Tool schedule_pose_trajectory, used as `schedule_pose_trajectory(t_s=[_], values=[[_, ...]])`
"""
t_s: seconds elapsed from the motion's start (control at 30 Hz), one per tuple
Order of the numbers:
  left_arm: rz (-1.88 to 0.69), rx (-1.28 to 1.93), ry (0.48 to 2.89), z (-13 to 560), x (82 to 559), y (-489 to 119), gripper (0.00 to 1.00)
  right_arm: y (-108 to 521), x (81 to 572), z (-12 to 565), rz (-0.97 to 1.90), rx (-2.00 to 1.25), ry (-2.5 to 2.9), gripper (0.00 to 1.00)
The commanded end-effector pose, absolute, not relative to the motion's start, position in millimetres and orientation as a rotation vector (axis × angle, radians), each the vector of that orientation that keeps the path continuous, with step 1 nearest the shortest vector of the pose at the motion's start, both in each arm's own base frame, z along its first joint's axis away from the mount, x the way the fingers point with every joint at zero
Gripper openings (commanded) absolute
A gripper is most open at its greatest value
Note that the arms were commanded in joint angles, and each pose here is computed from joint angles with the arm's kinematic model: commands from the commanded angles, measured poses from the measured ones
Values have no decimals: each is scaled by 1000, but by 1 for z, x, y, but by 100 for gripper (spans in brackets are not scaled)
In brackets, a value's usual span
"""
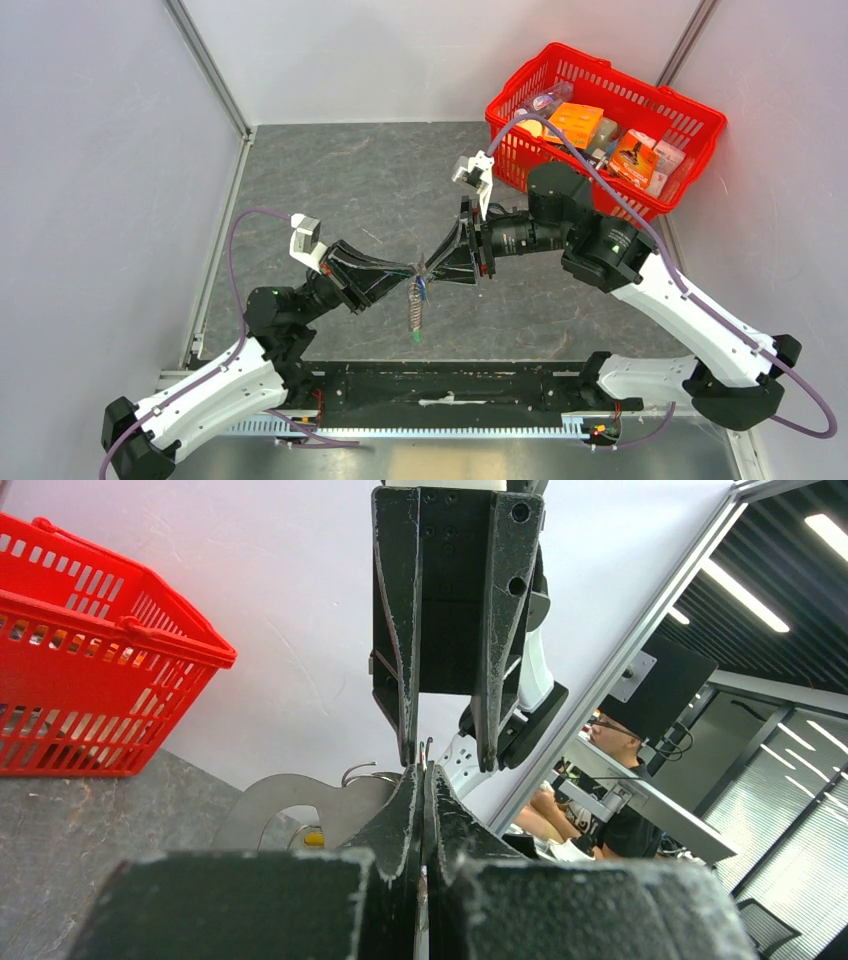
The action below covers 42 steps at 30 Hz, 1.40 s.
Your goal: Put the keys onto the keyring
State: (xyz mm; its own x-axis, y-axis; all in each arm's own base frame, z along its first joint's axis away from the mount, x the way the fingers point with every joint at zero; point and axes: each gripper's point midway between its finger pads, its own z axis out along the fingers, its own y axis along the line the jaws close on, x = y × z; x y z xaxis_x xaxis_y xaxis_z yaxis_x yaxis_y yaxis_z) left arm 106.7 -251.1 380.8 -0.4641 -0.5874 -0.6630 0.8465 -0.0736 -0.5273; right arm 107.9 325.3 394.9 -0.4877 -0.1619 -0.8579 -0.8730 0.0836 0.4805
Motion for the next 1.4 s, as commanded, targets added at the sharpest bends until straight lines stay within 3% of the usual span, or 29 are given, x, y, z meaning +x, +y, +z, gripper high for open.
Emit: schedule_pose_trajectory(t_s=[0.0,0.33,0.6,0.77,1.37], values=[[-1773,311,1005,409,100,-239,2,330,110,414,1434,-1037,1659,40],[-1779,313,1001,410,98,-239,2,340,109,414,1424,-1057,1654,36],[-1774,303,993,412,98,-236,2,341,103,414,1418,-1079,1641,20],[-1786,304,985,415,96,-235,2,341,104,413,1402,-1071,1647,0],[-1855,382,1055,404,83,-243,2,335,101,417,1371,-1100,1606,0]])
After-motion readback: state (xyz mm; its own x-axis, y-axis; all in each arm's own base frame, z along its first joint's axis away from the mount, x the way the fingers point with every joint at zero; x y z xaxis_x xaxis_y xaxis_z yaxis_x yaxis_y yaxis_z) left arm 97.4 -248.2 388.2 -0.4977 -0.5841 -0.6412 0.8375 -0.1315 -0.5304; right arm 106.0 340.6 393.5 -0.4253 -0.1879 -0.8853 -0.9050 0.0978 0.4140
